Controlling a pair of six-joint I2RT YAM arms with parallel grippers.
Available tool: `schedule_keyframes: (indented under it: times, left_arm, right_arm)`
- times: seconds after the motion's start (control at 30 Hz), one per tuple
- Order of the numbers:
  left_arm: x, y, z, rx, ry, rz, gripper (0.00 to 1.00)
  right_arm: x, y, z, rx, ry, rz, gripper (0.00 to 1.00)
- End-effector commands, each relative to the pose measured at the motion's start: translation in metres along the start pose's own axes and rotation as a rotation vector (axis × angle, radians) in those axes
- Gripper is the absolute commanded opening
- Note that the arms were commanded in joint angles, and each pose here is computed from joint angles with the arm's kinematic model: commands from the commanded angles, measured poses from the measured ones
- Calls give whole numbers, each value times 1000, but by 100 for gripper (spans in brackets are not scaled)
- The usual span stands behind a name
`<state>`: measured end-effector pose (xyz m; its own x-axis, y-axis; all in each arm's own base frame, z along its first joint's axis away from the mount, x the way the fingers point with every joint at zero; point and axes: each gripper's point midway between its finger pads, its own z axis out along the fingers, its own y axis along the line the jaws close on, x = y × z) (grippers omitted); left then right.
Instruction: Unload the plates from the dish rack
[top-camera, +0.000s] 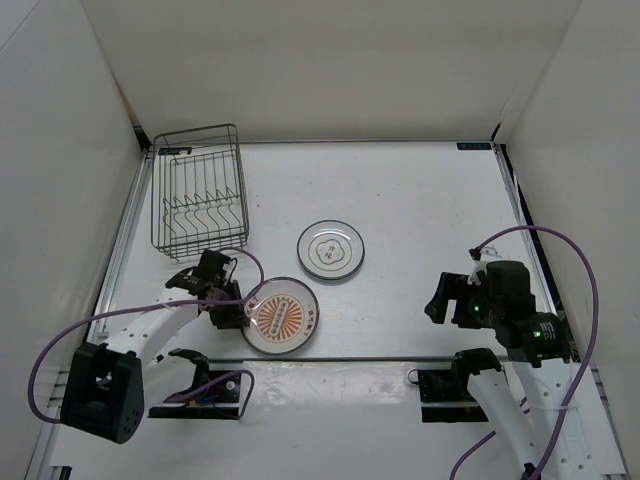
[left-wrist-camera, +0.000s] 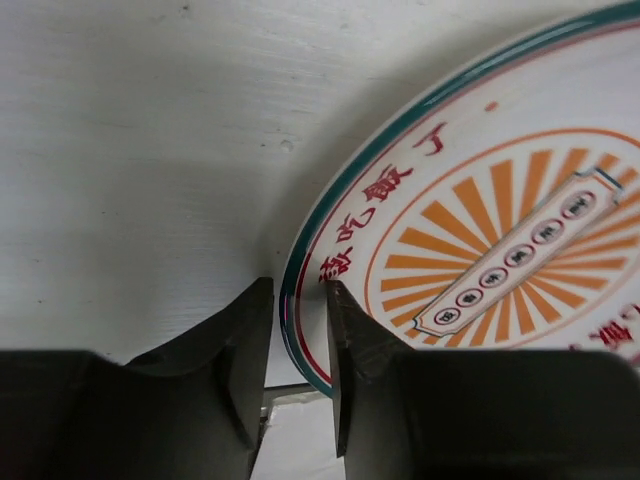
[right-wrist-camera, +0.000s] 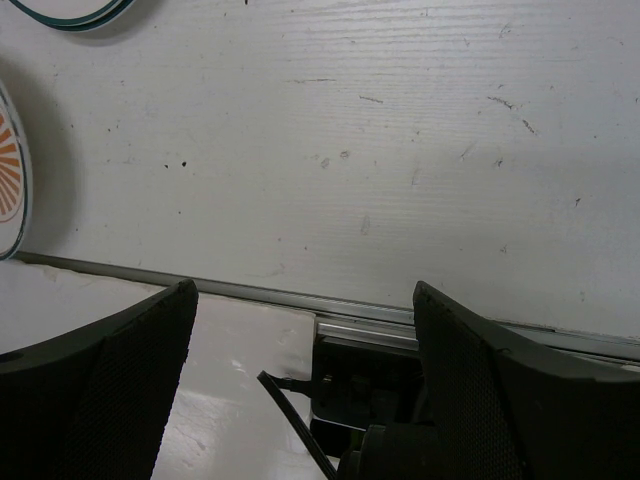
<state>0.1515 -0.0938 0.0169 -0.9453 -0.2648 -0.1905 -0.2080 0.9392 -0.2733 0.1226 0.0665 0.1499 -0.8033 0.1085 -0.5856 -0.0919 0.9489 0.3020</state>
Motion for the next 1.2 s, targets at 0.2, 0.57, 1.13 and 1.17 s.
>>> schedule_keyframes:
  times: [0.2, 0.57, 1.13, 1.17]
  left_arm:
    - [-6, 17, -3, -103, -25, 22, 73]
    - [-48, -26, -68, 0, -130, 131, 100]
    - [-34, 2, -111, 25, -409, 425, 100]
    - [-33, 4, -110, 23, -414, 442, 100]
  right_arm:
    - [-6, 3, 2, -17, -29, -2, 90]
    - [-7, 2, 2, -8, -25, 4, 90]
    - [-19, 18, 3, -50, 168, -24, 90]
    - [-18, 18, 4, -54, 172, -22, 90]
